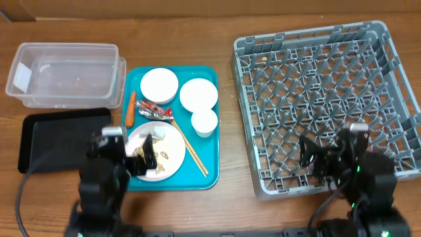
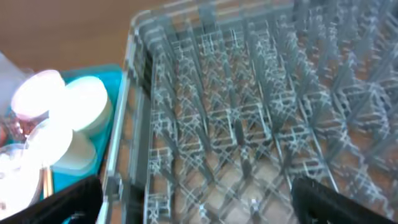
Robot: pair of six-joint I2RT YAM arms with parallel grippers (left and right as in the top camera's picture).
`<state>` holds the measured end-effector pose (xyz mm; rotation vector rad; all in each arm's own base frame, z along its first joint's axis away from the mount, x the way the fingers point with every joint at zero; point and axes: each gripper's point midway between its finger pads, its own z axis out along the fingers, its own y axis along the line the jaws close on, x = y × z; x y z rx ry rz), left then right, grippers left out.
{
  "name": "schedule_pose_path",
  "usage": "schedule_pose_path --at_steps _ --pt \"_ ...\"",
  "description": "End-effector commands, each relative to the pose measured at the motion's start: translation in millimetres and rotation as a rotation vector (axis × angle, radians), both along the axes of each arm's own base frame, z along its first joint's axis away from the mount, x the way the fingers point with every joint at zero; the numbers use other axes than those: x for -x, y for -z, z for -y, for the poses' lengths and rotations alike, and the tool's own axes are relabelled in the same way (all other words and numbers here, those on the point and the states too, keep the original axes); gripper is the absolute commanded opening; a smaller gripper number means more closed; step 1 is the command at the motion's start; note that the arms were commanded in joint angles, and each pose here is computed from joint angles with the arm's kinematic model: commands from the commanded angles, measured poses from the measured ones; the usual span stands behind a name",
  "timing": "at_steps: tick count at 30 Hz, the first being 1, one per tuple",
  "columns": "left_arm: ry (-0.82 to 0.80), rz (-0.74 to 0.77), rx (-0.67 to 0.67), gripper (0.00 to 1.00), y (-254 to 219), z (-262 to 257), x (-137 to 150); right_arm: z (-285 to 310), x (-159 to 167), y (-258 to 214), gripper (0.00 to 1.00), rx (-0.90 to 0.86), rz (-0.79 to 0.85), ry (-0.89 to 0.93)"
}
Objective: Sort waste into correct bins and load items into the dishwasher
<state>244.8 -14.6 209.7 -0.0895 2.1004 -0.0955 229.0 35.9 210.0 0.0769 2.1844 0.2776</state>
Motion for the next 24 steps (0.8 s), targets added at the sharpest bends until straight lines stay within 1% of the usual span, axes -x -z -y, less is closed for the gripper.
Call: schedule_pose_path --at_steps 1,4,5,7,10,13,14,16,18,21,24 --pt "0.008 -0.127 0.0 1.0 -28.8 3.9 -22.5 0.2 -11.9 -18.9 1.0 0.01 -0.099 0.005" --pt "0.014 -0.268 -0.007 1.0 -30.9 6.7 -37.5 -0.9 -21.5 -17.8 1.0 0.015 -0.209 0.002" --pt "0.013 -0.298 -0.008 1.0 -26.9 7.2 -42.3 -1.3 -23.6 -17.3 1.0 0.015 -0.218 0.002" --pt "0.01 -0.345 -0.01 1.0 -14.7 7.9 -50.5 -2.7 -27.9 -13.3 1.0 0.013 -0.238 -0.003" --pt "-0.008 -0.415 0.003 1.0 13.3 10.0 -73.9 -2.9 -31.3 -2.9 1.0 0.016 -0.283 -0.003" --pt "-0.081 -0.489 0.07 1.0 47.6 12.1 -97.1 -3.0 -33.0 1.3 1.0 0.017 -0.299 -0.003" --pt "-0.134 -0.524 0.117 1.0 66.5 13.1 -107.7 -3.0 -33.3 1.8 1.0 0.018 -0.301 -0.003" --pt "-0.165 -0.55 0.153 1.0 82.7 15.4 -116.5 -3.1 -33.4 1.6 1.0 0.017 -0.301 -0.003" --pt "-0.138 -0.587 0.186 0.98 105.3 24.8 -127.9 -3.1 -33.3 1.7 1.0 0.017 -0.301 -0.003" --pt "-0.139 -0.643 0.2 0.94 133.1 28.8 -133.5 -3.1 -33.4 1.6 1.0 0.017 -0.301 -0.003" --pt "-0.175 -0.712 0.213 0.93 159.0 28.6 -130.8 -3.0 -33.4 1.6 1.0 0.018 -0.3 -0.003"
